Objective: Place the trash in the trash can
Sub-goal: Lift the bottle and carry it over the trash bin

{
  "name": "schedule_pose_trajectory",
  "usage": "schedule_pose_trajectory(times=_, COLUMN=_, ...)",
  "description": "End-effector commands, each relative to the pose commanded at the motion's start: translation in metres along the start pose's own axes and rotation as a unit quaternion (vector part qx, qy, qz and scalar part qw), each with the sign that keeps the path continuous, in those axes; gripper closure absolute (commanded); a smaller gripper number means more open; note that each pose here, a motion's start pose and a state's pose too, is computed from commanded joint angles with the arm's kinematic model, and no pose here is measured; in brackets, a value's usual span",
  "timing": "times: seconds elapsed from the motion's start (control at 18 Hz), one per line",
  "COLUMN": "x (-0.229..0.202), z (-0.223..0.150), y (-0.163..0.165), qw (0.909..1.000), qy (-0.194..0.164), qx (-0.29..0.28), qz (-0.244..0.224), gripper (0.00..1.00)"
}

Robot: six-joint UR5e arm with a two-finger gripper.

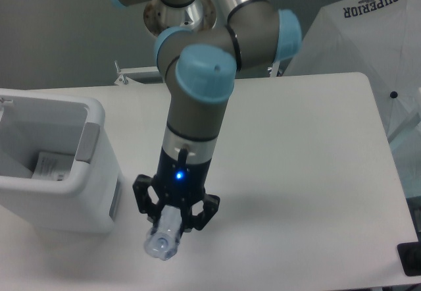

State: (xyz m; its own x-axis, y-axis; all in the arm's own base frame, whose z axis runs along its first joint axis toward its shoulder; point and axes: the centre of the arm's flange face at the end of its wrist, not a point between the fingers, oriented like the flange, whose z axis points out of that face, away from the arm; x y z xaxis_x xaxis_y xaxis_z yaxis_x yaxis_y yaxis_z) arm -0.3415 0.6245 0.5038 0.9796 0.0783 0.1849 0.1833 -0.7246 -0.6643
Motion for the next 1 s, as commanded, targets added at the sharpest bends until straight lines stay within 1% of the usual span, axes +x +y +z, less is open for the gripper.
schedule_pose_trajectory(times=0.11, x=0.013, z=-0.028, y=-0.017, qw=0.9994, qy=0.013, qx=0.032, qz=-0.003, gripper=0.63)
schedule_pose_trajectory(times=0.33, x=0.039, z=-0.065, y=-0.036, qw=0.9946, qy=0.058, qx=0.085, qz=0.012, gripper=0.63)
schedule_pose_trajectory(times=0.56, x=0.058, z=-0.076, y=-0.042, qw=0.9897, qy=0.092, qx=0.107, qz=0.024, gripper=0.63)
schedule_pose_trajectory(times=0.78, x=0.090, z=-0.107, y=-0.049, qw=0.9843, qy=0.109, qx=0.131, qz=0.045, gripper=0.63)
schedule_pose_trajectory(times=1.0, x=0.123, z=-0.111, y=-0.053, qw=0.9810, qy=0.126, qx=0.133, qz=0.062, gripper=0.63)
